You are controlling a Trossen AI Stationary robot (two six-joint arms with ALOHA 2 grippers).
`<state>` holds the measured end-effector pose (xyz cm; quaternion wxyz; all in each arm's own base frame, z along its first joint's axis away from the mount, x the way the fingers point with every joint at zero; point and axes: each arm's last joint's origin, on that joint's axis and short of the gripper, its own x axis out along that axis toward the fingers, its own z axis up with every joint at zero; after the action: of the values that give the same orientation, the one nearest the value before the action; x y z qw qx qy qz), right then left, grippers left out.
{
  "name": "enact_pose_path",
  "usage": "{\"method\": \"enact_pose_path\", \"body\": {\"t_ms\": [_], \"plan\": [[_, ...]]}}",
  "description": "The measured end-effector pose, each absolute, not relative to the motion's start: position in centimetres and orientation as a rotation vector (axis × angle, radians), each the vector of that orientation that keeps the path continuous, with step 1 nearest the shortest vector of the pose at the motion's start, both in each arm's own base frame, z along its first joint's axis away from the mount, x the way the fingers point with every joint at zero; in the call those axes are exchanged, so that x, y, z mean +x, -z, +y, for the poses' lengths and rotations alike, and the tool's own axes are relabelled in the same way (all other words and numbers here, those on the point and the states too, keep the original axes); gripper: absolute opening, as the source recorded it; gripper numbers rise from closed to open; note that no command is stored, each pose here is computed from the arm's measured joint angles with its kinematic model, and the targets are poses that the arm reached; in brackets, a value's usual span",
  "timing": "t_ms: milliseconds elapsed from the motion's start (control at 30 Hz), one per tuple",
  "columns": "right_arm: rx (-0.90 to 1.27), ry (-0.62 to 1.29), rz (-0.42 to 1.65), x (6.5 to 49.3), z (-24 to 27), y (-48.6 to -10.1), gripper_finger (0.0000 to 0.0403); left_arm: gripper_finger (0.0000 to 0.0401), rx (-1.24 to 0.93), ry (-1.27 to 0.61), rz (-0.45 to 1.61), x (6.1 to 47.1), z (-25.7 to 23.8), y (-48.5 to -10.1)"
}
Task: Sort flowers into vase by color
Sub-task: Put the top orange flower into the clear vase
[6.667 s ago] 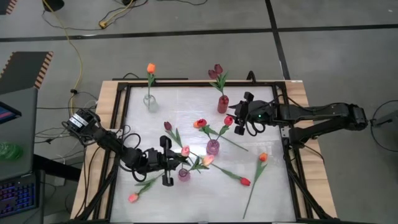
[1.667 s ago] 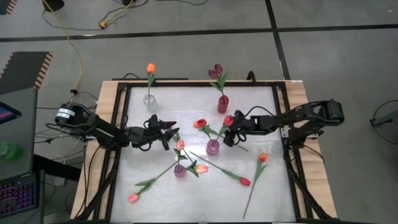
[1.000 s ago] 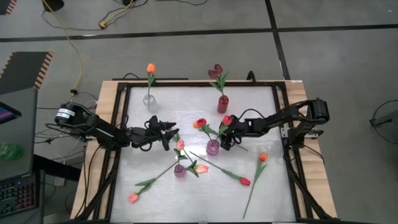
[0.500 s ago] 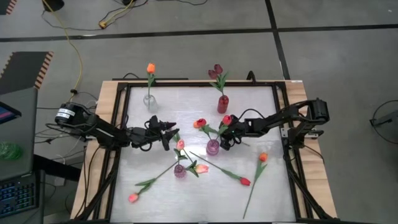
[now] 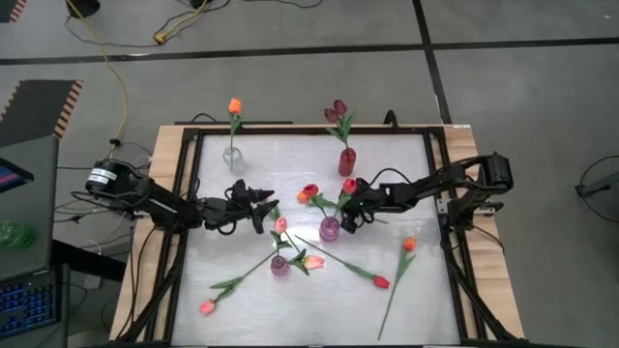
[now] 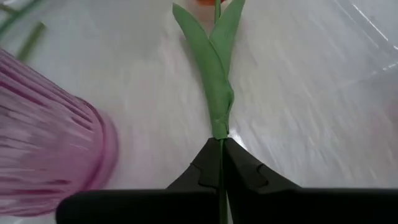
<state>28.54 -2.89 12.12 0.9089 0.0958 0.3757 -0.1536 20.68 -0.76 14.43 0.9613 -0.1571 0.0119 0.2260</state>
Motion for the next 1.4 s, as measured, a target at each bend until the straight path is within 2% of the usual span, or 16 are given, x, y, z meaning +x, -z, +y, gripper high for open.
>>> {"method": "enact_pose_path", "body": {"t_ms": [500,1000,1400], "plan": [[0.163,0.394,0.695,25.5,-2.9,-18.2,0.0031,0.0174,-0.316,-0.46,0.039,20.7,-0.8,-14.3],[0.138,0.359,0.388,22.2,-2.6,-25.0,0.0031,0.0174,-0.32,-0.409,-0.005,21.2,-0.9,-15.2],[0.033,0.33,0.132,20.6,-2.5,-28.8,0.0032,0.0174,-0.158,-0.404,-0.084,23.7,-1.2,-18.3]]}}
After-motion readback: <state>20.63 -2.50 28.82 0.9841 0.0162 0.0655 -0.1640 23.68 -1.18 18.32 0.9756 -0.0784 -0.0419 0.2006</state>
